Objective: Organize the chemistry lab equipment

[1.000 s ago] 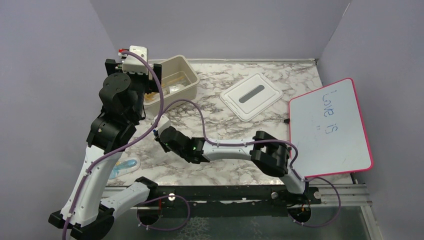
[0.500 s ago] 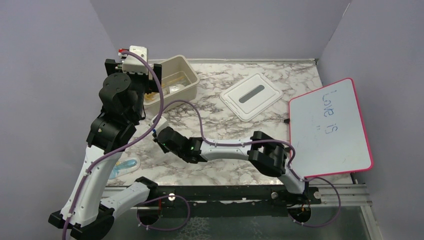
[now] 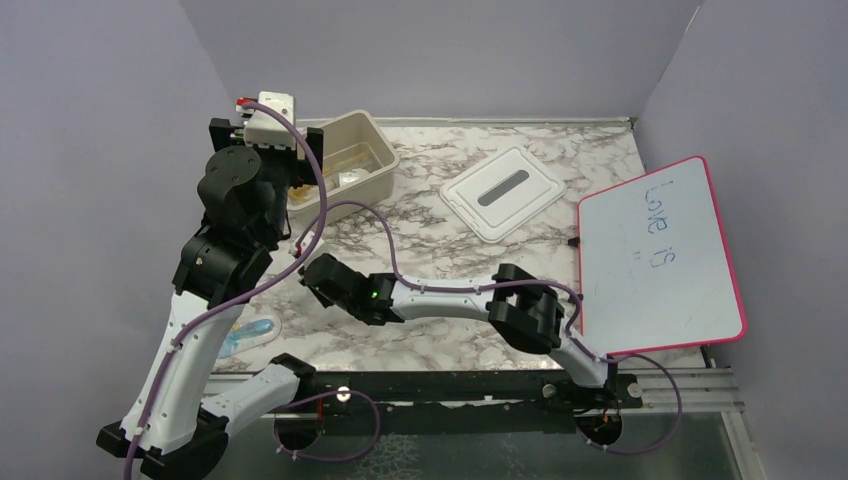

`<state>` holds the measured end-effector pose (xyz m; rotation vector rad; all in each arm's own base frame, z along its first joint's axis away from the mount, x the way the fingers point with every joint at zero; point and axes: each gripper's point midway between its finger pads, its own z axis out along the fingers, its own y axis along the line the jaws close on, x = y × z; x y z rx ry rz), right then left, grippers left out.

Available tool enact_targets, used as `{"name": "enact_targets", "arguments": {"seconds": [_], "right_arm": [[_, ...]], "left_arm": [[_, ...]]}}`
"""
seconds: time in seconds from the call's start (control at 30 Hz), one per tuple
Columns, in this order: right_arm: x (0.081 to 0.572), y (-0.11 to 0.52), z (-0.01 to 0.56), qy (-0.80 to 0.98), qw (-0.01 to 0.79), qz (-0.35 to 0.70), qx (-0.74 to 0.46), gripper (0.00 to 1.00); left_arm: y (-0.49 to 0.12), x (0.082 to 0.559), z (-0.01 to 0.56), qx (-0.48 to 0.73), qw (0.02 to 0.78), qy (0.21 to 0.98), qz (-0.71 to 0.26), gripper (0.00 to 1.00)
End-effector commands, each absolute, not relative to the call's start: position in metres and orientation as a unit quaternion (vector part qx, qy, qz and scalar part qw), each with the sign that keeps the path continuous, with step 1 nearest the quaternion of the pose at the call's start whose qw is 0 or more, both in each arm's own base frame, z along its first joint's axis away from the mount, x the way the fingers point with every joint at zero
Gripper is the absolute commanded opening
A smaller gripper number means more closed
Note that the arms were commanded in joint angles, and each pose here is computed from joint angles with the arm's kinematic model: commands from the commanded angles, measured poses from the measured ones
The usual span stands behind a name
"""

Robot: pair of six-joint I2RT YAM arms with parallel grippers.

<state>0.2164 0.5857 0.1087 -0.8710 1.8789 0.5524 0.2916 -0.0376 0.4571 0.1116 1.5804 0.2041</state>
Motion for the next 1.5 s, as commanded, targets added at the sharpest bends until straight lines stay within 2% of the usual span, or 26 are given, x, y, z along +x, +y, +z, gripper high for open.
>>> {"name": "enact_targets", "arguments": {"seconds": [0.0, 0.07, 0.2, 0.37, 0.53, 0.83, 1.1, 1.33, 1.47], "right_arm": [[0.216, 0.582, 0.091, 0.783, 0.47, 0.187, -0.362, 0.2], [0.215, 0.581, 0.09, 0.785, 0.468, 0.186, -0.361, 0.21], [0.213, 0.582, 0.091, 0.787, 0.463, 0.191, -0.36, 0.3], [0.203, 0.588, 0.116, 0.783, 0.456, 0.237, -0.351, 0.48], [0.198, 0.582, 0.154, 0.774, 0.467, 0.273, -0.329, 0.52], [0.21, 0.538, 0.191, 0.783, 0.492, 0.273, -0.264, 0.51], [0.261, 0.439, 0.191, 0.826, 0.497, 0.203, -0.169, 0.5], [0.311, 0.312, 0.155, 0.885, 0.445, 0.13, -0.034, 0.51], [0.343, 0.246, 0.126, 0.908, 0.409, 0.083, 0.042, 0.51]], "left_arm": [[-0.032, 0.285, 0.467, 0.037, 0.71, 0.697, 0.094, 0.97], [-0.031, 0.285, 0.467, 0.037, 0.71, 0.696, 0.095, 0.97], [-0.031, 0.285, 0.467, 0.037, 0.709, 0.697, 0.097, 0.97], [-0.031, 0.285, 0.467, 0.037, 0.709, 0.697, 0.098, 0.97], [-0.032, 0.286, 0.468, 0.037, 0.709, 0.697, 0.097, 0.98], [-0.046, 0.292, 0.46, 0.057, 0.704, 0.704, 0.072, 0.99], [-0.092, 0.31, 0.407, 0.12, 0.665, 0.737, -0.004, 0.99], [-0.178, 0.317, 0.314, 0.135, 0.57, 0.781, -0.215, 0.99], [-0.205, 0.322, 0.274, 0.127, 0.516, 0.802, -0.273, 0.93]]}}
